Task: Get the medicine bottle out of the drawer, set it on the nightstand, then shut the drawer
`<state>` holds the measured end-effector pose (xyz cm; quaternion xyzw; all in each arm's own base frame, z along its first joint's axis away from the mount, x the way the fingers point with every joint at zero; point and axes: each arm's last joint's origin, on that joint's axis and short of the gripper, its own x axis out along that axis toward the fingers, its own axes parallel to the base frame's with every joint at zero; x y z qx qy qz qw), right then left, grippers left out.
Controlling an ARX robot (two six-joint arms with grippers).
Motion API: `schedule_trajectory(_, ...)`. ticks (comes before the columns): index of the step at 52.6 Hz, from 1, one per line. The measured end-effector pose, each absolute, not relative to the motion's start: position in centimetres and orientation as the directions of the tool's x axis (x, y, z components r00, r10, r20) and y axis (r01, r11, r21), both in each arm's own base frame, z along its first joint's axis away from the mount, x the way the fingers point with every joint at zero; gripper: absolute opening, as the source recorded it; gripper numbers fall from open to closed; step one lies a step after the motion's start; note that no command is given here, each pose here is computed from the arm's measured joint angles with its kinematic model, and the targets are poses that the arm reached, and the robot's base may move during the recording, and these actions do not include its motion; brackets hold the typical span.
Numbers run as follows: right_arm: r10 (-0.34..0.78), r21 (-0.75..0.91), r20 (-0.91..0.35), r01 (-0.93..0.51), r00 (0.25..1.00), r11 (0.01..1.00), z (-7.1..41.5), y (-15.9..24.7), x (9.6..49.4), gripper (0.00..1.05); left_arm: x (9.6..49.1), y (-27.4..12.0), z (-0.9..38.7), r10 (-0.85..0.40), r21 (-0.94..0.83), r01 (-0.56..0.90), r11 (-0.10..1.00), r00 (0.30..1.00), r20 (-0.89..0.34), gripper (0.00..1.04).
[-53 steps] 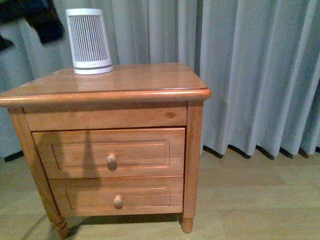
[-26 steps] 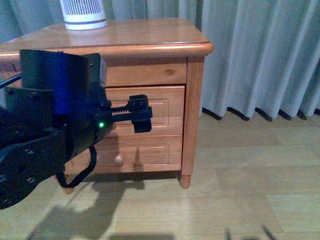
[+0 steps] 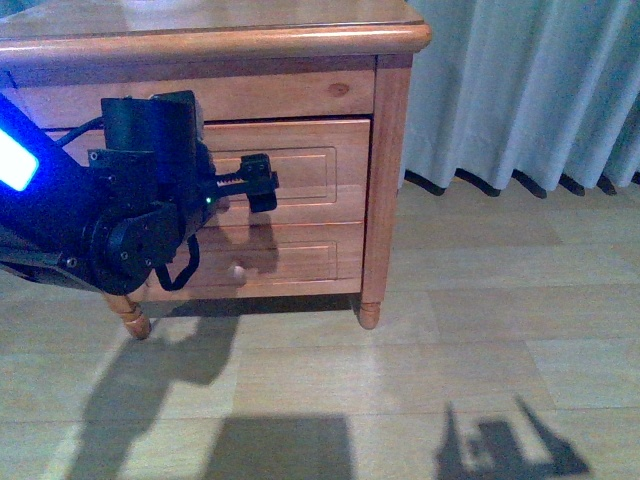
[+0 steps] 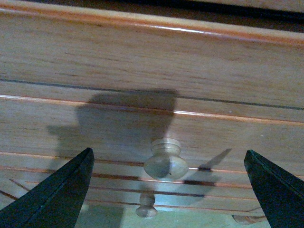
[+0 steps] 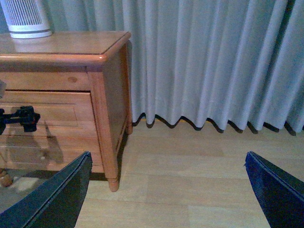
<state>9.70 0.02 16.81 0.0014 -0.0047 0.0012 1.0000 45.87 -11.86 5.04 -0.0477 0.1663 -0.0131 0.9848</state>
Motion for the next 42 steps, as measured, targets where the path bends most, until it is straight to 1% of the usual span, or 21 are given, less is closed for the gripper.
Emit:
schedule_trajectory(16, 0.002, 0.003, 0.009, -0.002, 1.0, 1.0, 16.8, 0.0, 9.7, 0.98, 46.7, -12.1, 3.7, -0.055, -0.1, 0.024, 0.995, 0.944, -0.324, 0.98)
schedule_trajectory(18, 0.002, 0.003, 0.009, -0.002, 1.0, 1.0, 16.8, 0.0, 9.7, 0.98, 46.8, -12.1, 3.7, -0.054, -0.099, 0.024, 0.995, 0.946, -0.318, 0.92)
schedule_trajectory(23, 0.002, 0.003, 0.009, -0.002, 1.0, 1.0, 16.8, 0.0, 9.7, 0.98, 46.9, -12.1, 3.4, -0.063, -0.097, 0.035, 0.995, 0.949, -0.309, 0.71)
schedule_trajectory(24, 0.002, 0.003, 0.009, -0.002, 1.0, 1.0, 16.8, 0.0, 9.7, 0.98, 46.9, -12.1, 3.4, -0.063, -0.097, 0.035, 0.995, 0.949, -0.309, 0.7)
schedule_trajectory(26, 0.002, 0.003, 0.009, -0.002, 1.0, 1.0, 16.8, 0.0, 9.7, 0.98, 46.9, -12.0, 3.5, -0.065, -0.096, 0.037, 0.995, 0.949, -0.308, 0.62)
schedule_trajectory(27, 0.002, 0.003, 0.009, -0.002, 1.0, 1.0, 16.8, 0.0, 9.7, 0.98, 46.9, -12.0, 3.5, -0.065, -0.096, 0.037, 0.995, 0.949, -0.308, 0.61)
schedule_trajectory(31, 0.002, 0.003, 0.009, -0.002, 1.0, 1.0, 16.8, 0.0, 9.7, 0.98, 46.9, -11.9, 3.5, -0.065, -0.098, 0.037, 0.995, 0.951, -0.303, 0.51)
schedule_trajectory(32, 0.002, 0.003, 0.009, -0.002, 1.0, 1.0, 16.8, 0.0, 9.7, 0.98, 46.9, -11.9, 3.5, -0.063, -0.097, 0.035, 0.995, 0.951, -0.302, 0.46)
schedule_trajectory(39, 0.002, 0.003, 0.009, -0.002, 1.0, 1.0, 16.8, 0.0, 9.7, 0.98, 46.9, -11.3, 3.4, -0.057, -0.096, 0.029, 0.995, 0.953, -0.298, 0.29)
schedule_trajectory(42, 0.002, 0.003, 0.009, -0.002, 1.0, 1.0, 16.8, 0.0, 9.7, 0.98, 46.7, -11.2, 3.3, -0.056, -0.098, 0.029, 0.995, 0.956, -0.289, 0.27)
